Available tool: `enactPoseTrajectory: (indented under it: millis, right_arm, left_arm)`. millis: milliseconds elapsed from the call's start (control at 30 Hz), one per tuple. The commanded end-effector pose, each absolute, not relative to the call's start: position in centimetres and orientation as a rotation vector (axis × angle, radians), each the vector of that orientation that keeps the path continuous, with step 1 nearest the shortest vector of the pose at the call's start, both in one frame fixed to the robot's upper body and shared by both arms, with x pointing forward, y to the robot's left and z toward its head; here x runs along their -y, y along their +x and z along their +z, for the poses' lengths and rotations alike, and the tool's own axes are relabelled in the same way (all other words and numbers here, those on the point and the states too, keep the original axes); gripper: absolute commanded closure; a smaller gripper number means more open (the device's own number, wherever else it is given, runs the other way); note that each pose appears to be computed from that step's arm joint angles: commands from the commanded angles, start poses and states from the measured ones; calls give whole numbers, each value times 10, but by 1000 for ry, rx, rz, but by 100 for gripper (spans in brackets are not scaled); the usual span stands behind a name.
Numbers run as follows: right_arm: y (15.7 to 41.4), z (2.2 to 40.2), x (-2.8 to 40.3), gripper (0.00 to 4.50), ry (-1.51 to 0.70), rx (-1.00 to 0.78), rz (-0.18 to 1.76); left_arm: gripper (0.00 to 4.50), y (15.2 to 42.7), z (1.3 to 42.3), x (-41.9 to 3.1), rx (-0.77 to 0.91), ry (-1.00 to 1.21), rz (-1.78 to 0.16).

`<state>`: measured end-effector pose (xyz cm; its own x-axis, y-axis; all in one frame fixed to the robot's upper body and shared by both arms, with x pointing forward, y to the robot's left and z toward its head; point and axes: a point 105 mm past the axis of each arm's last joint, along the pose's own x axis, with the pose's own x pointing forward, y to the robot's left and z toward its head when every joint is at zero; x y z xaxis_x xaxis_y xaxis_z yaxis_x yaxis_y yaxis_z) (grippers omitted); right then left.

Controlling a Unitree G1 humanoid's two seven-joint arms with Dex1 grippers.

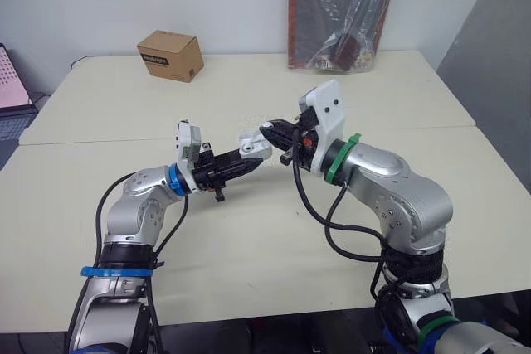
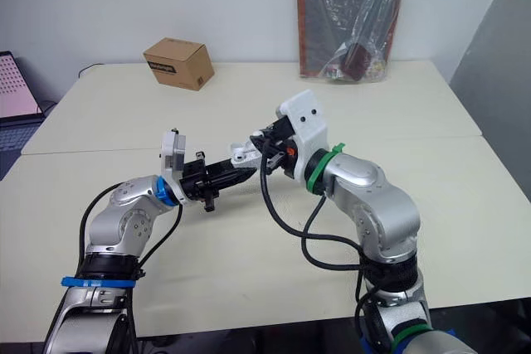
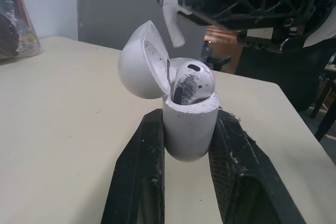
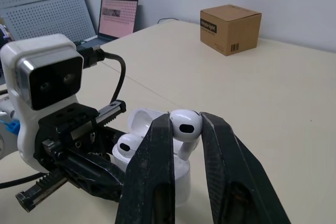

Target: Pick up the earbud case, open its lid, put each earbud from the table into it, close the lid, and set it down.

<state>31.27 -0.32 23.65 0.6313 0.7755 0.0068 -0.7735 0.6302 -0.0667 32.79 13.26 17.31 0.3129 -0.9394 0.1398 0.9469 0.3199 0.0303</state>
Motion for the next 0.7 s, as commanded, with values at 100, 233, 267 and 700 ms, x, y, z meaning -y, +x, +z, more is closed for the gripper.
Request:
enactPoseTrajectory:
  millis: [100, 233, 267, 700]
  right_arm:
    - [312, 246, -1, 412, -82, 94, 895]
    - [312, 242, -1, 412, -84, 80, 898]
    - [312, 241, -2, 412, -85, 78, 901]
    - [315, 230, -1, 412, -226, 72, 853]
  left_arm:
    - [374, 327, 185, -130, 184, -50, -1256]
    - [374, 327, 188, -130, 190, -59, -1251]
    - [374, 328, 188, -130, 192, -60, -1249]
    - [374, 327, 200, -128, 229, -83, -1242]
